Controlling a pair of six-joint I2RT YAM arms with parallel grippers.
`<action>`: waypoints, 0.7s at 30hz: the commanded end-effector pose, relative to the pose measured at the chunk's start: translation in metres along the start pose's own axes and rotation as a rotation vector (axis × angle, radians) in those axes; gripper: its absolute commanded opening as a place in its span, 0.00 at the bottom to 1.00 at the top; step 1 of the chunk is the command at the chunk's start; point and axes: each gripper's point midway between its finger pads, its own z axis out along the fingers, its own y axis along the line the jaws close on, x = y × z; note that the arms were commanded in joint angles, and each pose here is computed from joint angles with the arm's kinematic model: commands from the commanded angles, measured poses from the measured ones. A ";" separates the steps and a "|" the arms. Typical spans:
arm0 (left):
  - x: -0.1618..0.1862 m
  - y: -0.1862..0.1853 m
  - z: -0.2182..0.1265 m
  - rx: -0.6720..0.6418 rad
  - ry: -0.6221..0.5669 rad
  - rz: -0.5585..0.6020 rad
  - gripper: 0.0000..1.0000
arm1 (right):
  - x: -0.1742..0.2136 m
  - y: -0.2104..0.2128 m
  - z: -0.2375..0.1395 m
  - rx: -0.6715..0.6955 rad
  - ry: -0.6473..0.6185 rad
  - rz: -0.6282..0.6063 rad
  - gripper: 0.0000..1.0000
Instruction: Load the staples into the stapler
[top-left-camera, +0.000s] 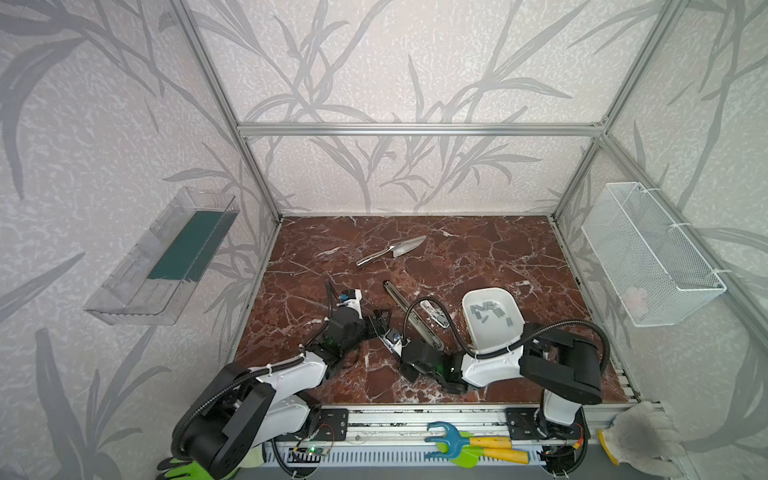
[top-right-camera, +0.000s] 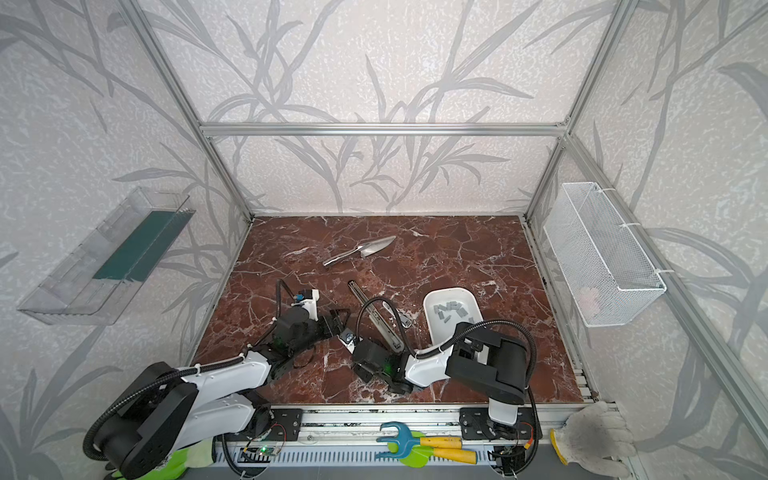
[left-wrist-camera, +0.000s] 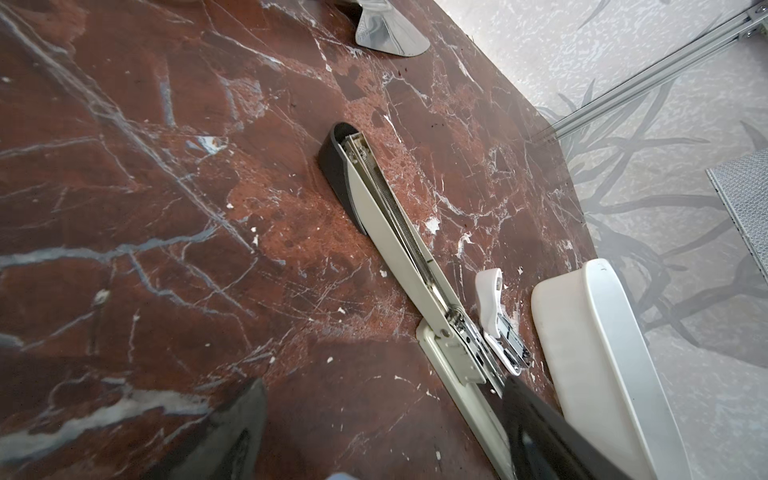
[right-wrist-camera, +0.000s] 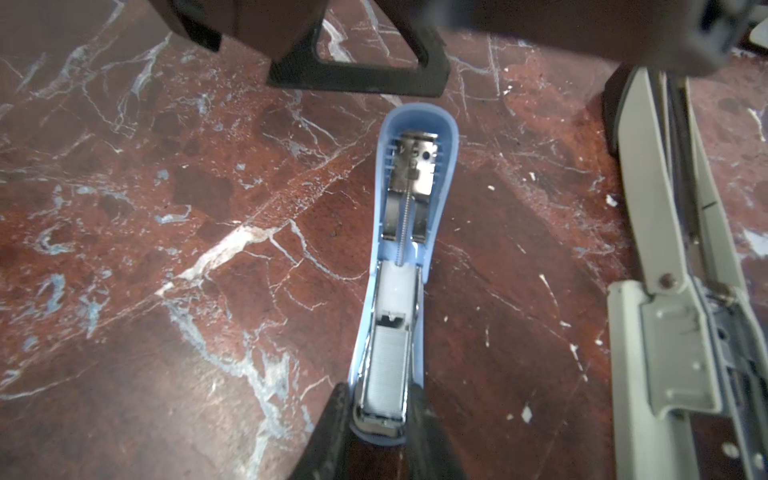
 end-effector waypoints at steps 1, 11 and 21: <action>-0.005 -0.015 -0.002 0.048 -0.020 0.007 0.88 | 0.000 -0.005 0.002 0.009 -0.010 0.003 0.20; -0.003 -0.013 -0.005 0.029 -0.023 0.022 0.85 | -0.001 -0.009 0.005 0.012 -0.012 0.032 0.16; 0.001 -0.021 -0.001 0.070 -0.009 0.014 0.84 | -0.001 -0.024 0.005 0.015 -0.026 0.118 0.12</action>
